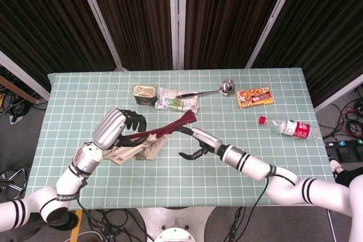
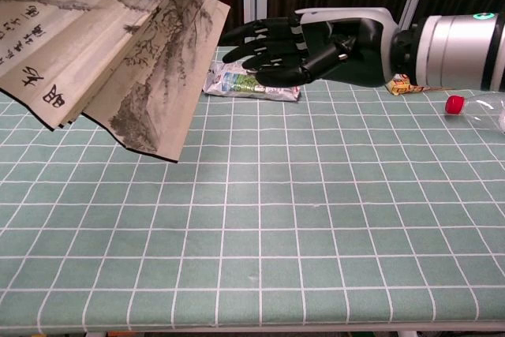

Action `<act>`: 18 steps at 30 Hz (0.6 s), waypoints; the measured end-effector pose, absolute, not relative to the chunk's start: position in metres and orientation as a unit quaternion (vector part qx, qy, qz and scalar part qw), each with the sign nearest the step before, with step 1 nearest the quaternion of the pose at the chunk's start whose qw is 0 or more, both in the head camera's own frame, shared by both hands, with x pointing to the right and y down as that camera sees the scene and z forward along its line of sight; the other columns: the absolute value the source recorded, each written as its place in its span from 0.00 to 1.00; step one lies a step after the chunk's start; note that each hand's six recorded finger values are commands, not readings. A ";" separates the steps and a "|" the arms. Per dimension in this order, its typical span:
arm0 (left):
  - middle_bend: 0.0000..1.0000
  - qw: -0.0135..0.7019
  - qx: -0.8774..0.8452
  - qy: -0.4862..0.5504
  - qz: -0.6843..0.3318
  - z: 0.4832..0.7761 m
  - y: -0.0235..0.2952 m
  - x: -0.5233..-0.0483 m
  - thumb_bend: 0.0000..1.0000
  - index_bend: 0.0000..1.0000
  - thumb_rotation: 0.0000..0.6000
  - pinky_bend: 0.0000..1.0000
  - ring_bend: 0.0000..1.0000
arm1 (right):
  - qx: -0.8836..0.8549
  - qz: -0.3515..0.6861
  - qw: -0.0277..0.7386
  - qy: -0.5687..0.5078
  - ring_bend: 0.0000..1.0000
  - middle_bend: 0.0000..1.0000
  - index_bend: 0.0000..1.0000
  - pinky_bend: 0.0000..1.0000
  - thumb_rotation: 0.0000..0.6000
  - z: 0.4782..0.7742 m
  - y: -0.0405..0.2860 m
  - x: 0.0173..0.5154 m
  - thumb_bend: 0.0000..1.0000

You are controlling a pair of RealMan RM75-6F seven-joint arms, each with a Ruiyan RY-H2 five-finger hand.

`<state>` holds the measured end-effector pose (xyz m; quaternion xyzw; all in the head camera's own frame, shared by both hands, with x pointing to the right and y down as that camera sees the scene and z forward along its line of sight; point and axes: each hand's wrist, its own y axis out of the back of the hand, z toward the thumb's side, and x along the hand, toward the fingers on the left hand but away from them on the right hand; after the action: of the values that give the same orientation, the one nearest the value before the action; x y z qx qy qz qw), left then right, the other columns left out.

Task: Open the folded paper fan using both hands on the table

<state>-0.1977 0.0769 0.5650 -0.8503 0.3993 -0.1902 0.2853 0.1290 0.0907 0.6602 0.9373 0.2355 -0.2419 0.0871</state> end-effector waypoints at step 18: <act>0.67 0.294 -0.850 0.399 -0.180 0.559 0.074 -0.188 0.34 0.62 1.00 0.72 0.67 | 0.939 -0.212 0.074 0.260 0.14 0.33 0.67 0.01 1.00 0.652 0.071 0.076 0.59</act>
<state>-0.1883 0.0744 0.5589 -0.8496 0.3990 -0.1800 0.2941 0.0760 0.0714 0.6520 0.9392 0.2596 -0.2121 0.0737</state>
